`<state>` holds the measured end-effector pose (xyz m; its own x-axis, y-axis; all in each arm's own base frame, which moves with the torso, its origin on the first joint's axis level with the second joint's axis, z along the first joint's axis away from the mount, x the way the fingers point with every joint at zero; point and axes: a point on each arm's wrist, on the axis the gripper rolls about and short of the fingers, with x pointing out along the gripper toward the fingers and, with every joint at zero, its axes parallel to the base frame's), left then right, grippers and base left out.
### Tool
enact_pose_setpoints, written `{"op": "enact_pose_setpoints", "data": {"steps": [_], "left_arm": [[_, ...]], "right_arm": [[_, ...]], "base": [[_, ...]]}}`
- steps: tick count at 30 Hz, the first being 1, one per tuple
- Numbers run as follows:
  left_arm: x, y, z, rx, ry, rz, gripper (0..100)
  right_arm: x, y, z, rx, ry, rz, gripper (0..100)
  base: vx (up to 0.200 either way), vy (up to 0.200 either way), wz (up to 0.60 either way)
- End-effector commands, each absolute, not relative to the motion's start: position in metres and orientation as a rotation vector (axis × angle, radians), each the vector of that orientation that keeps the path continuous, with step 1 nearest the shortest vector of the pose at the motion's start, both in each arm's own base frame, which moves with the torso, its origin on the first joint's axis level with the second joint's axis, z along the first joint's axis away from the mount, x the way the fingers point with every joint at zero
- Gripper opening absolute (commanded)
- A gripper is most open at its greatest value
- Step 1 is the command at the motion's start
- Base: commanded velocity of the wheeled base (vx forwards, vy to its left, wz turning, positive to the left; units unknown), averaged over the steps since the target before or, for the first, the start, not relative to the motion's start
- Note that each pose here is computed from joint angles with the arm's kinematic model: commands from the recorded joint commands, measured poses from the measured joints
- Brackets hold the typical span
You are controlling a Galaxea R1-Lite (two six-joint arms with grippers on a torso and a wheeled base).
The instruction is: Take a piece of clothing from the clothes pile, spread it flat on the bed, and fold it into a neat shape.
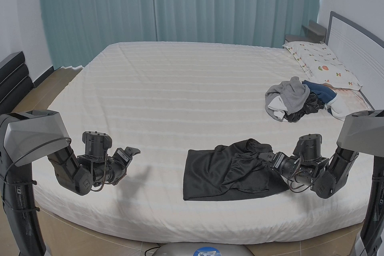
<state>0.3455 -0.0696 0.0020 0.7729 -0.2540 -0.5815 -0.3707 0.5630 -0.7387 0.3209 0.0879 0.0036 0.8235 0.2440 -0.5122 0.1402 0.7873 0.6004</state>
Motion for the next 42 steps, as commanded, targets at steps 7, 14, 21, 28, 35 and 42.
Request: {"op": "enact_pose_setpoints", "data": {"steps": [7, 14, 21, 28, 35, 42], "left_arm": [[0.346, -0.073, -0.006, -0.966, 0.728, 0.084, 100], [0.346, -0.073, -0.006, -0.958, 0.728, 0.081, 100], [0.346, -0.073, -0.007, -0.955, 0.731, 0.082, 100], [0.346, -0.073, -0.007, -0.954, 0.731, 0.084, 100], [0.345, -0.073, -0.007, -0.953, 0.733, 0.083, 100], [0.345, -0.073, -0.007, -0.953, 0.733, 0.083, 100]], "right_arm": [[0.351, 0.156, 0.03, 0.44, 0.573, 0.139, 100], [0.359, 0.161, 0.022, 0.27, 0.608, 0.092, 100], [0.361, 0.171, 0.008, 0.209, 0.667, 0.094, 100], [0.358, 0.163, 0.004, 0.169, 0.676, 0.053, 0], [0.345, 0.134, 0.02, 0.186, 0.685, 0.011, 0], [0.322, 0.097, 0.03, 0.233, 0.723, -0.022, 0]], "base": [[0.0, 0.0, 0.0], [0.0, 0.0, 0.0], [0.0, 0.0, 0.0], [0.0, 0.0, 0.0], [0.0, 0.0, 0.0], [0.0, 0.0, 0.0]]}}
